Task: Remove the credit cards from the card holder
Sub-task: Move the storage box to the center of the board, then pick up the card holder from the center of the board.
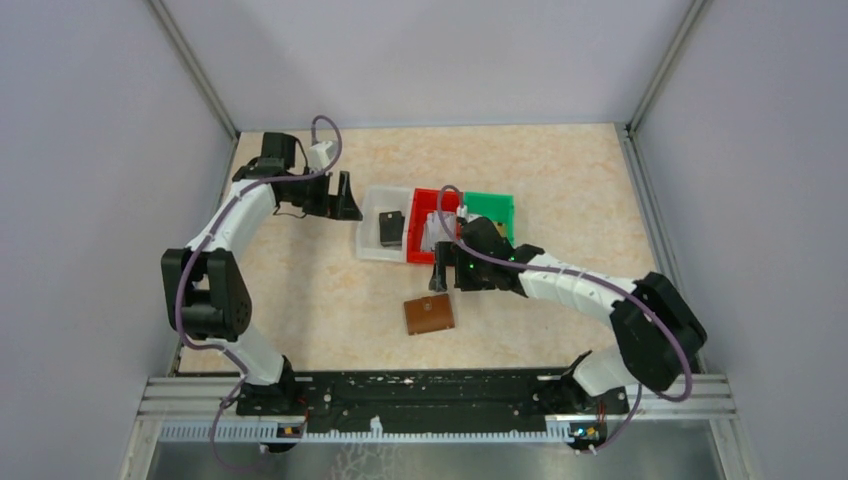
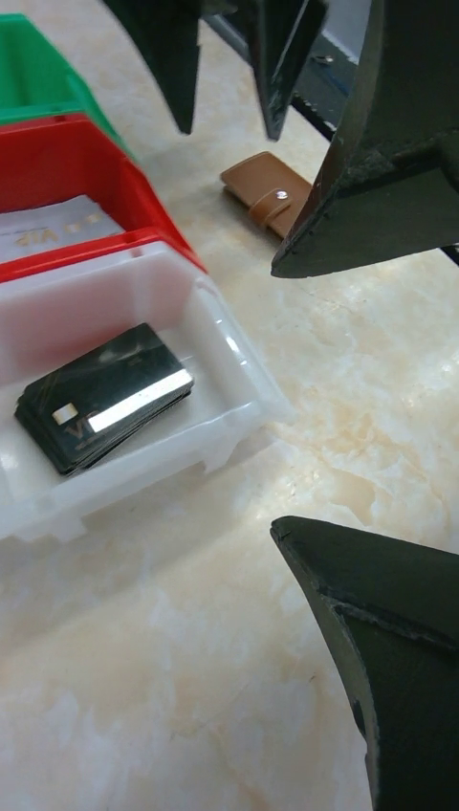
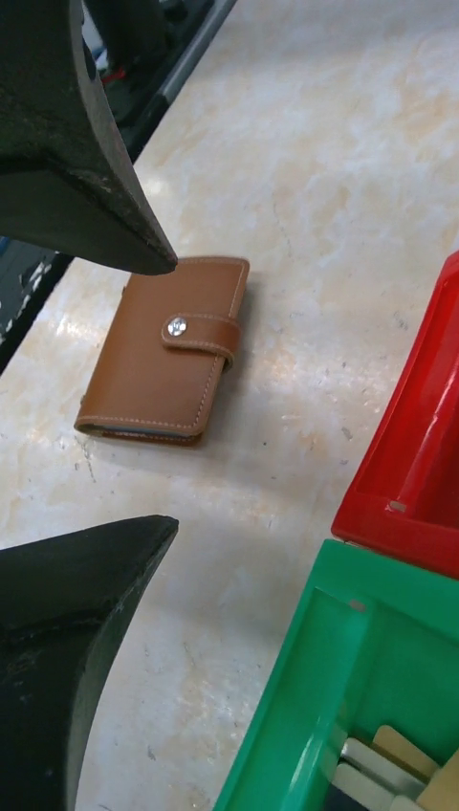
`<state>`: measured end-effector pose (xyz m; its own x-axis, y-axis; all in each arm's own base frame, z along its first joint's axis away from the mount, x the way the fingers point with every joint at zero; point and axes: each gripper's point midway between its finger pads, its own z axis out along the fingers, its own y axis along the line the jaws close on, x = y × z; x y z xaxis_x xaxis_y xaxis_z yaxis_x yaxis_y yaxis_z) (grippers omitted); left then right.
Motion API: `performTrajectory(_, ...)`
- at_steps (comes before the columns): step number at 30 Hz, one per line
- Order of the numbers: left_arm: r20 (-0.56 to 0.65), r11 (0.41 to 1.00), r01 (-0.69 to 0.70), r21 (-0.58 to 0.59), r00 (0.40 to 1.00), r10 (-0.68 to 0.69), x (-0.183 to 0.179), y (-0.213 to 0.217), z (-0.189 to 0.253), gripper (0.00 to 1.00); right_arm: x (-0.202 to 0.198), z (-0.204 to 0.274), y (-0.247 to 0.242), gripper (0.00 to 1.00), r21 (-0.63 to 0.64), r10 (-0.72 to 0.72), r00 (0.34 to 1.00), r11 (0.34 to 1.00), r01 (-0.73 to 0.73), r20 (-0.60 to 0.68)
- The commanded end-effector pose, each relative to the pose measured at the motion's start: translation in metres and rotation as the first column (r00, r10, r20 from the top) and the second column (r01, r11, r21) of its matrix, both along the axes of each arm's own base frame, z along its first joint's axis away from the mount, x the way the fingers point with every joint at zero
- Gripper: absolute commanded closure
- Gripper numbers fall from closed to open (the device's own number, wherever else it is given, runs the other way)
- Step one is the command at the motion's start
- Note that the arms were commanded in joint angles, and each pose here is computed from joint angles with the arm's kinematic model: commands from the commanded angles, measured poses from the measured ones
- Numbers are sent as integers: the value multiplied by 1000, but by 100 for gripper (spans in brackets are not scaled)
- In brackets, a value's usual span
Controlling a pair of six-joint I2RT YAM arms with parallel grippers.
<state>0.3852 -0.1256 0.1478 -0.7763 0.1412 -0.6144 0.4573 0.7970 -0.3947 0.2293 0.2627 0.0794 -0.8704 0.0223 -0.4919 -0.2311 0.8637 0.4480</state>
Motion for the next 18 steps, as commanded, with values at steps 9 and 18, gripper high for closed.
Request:
performTrajectory(9, 46, 967, 256, -4, 966, -255, -43, -6, 29, 1, -8, -20, 24, 20, -52, 223, 972, 972, -227, -77)
performTrajectory(18, 64, 961, 276, 0, 959, -276, -49, -5, 45, 1, -38, -52, 11, 30, -29, 170, 970, 984, -178, -173)
